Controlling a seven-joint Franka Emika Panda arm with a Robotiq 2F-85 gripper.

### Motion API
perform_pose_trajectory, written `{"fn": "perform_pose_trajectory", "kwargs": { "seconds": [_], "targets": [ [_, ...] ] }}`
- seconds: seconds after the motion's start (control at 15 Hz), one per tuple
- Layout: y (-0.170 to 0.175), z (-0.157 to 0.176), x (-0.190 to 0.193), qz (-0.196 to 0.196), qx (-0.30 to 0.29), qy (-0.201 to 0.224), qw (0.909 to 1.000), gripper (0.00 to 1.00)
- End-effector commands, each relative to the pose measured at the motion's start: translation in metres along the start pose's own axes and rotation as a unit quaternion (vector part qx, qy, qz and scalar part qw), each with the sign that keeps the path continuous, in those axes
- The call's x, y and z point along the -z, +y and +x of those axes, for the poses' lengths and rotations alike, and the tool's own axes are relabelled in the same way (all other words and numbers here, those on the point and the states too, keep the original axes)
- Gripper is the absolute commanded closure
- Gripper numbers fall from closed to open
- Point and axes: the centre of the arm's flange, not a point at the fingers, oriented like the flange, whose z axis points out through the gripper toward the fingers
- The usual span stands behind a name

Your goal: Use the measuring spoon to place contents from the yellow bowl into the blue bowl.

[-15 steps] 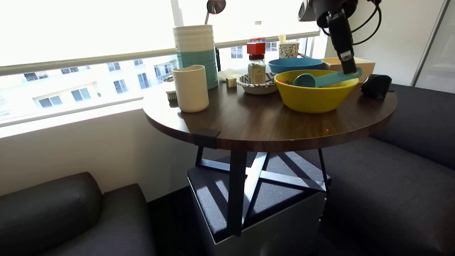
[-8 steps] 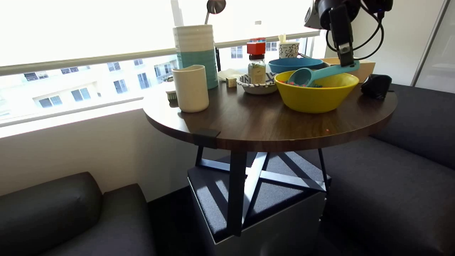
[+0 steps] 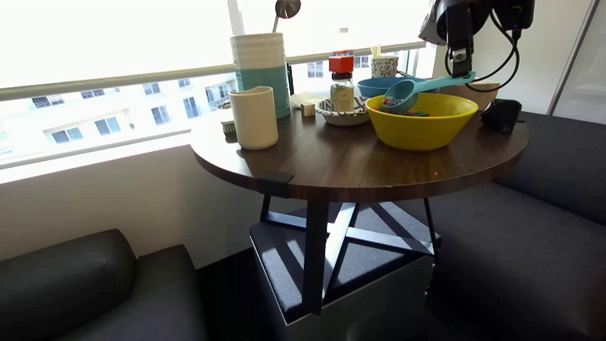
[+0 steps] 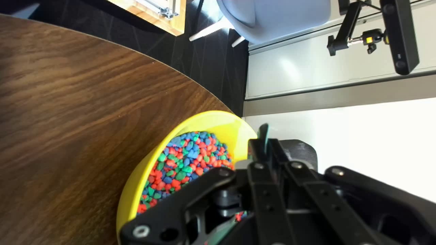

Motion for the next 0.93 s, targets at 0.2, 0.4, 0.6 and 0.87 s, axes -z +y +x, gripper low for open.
{"fn": "perform_pose_trajectory", "kwargs": {
  "seconds": [0.2,0.4,0.6,0.87],
  "targets": [
    [0.006,-0.029,0.023,0.052,0.027,0.040,0.9975,0.98],
    [0.013,-0.043,0.038,0.064,0.029,0.065,0.9954,0.98],
    [0.019,-0.055,0.057,0.069,0.022,0.101,0.9922,0.98],
    [0.026,-0.064,0.078,0.075,0.022,0.141,0.9870,0.98]
  ]
}}
